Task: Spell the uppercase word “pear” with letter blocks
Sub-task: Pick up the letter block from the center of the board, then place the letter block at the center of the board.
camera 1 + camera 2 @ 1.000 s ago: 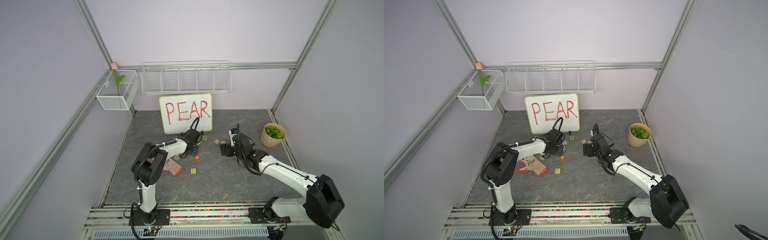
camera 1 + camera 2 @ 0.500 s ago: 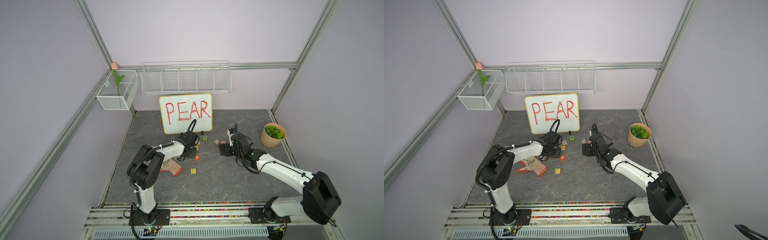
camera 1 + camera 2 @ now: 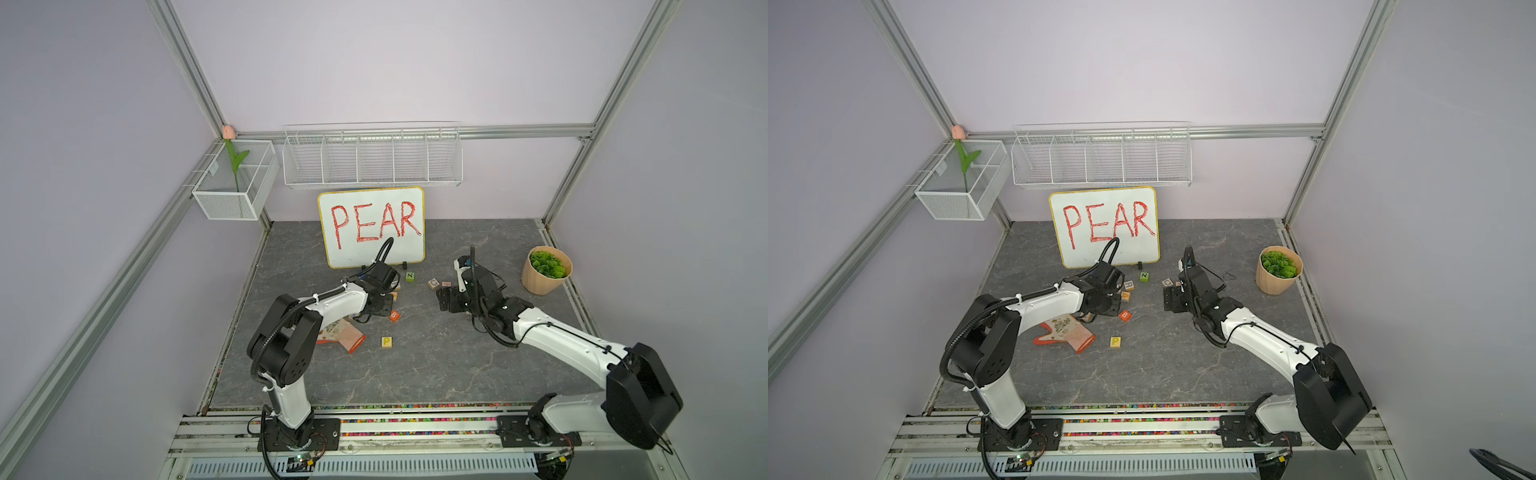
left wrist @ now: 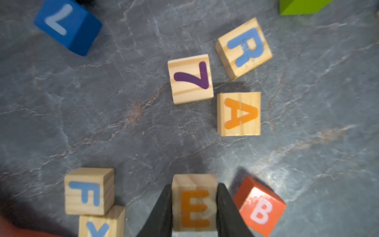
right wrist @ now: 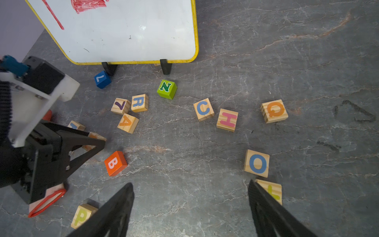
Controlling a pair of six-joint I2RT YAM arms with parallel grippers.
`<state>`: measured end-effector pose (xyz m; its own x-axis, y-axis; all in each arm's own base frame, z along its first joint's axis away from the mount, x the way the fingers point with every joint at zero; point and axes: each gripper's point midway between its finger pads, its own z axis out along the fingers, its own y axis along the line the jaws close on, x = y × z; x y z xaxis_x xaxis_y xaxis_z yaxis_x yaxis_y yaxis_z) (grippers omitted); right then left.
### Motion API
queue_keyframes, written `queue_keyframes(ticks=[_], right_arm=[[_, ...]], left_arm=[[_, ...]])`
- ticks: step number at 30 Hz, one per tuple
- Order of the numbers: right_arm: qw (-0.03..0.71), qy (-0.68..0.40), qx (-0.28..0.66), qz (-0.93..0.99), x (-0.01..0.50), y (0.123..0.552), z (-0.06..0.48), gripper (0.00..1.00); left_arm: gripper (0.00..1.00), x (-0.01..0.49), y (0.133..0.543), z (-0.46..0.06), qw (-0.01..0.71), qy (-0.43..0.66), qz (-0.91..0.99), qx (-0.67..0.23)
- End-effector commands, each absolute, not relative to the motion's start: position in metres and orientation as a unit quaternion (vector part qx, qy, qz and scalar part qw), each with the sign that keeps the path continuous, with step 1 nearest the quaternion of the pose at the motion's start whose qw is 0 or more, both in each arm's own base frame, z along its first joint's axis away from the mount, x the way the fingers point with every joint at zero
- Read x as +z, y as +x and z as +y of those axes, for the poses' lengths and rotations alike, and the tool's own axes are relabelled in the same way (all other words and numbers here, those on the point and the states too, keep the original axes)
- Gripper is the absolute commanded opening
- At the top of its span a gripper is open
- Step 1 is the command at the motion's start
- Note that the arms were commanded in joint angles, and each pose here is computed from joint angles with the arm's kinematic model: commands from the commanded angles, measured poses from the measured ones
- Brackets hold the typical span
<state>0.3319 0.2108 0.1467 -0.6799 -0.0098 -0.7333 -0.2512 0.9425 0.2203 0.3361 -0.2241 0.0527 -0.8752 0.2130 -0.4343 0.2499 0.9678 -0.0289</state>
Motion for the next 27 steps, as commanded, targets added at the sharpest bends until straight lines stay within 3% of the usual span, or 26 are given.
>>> queue_keyframes(ticks=[1, 13, 27], right_arm=[[0.411, -0.074, 0.166, 0.893, 0.159, 0.328, 0.209, 0.89], [0.420, -0.079, 0.184, 0.885, 0.160, 0.305, 0.198, 0.89], [0.412, -0.112, 0.220, 0.877, 0.157, 0.259, 0.191, 0.89]], left_arm=[[0.25, 0.087, 0.327, -0.224, 0.242, 0.096, 0.965, -0.037], [0.24, 0.089, 0.259, -0.265, 0.213, 0.020, 0.968, -0.135], [0.23, 0.060, 0.219, -0.280, 0.187, 0.018, 0.975, -0.120]])
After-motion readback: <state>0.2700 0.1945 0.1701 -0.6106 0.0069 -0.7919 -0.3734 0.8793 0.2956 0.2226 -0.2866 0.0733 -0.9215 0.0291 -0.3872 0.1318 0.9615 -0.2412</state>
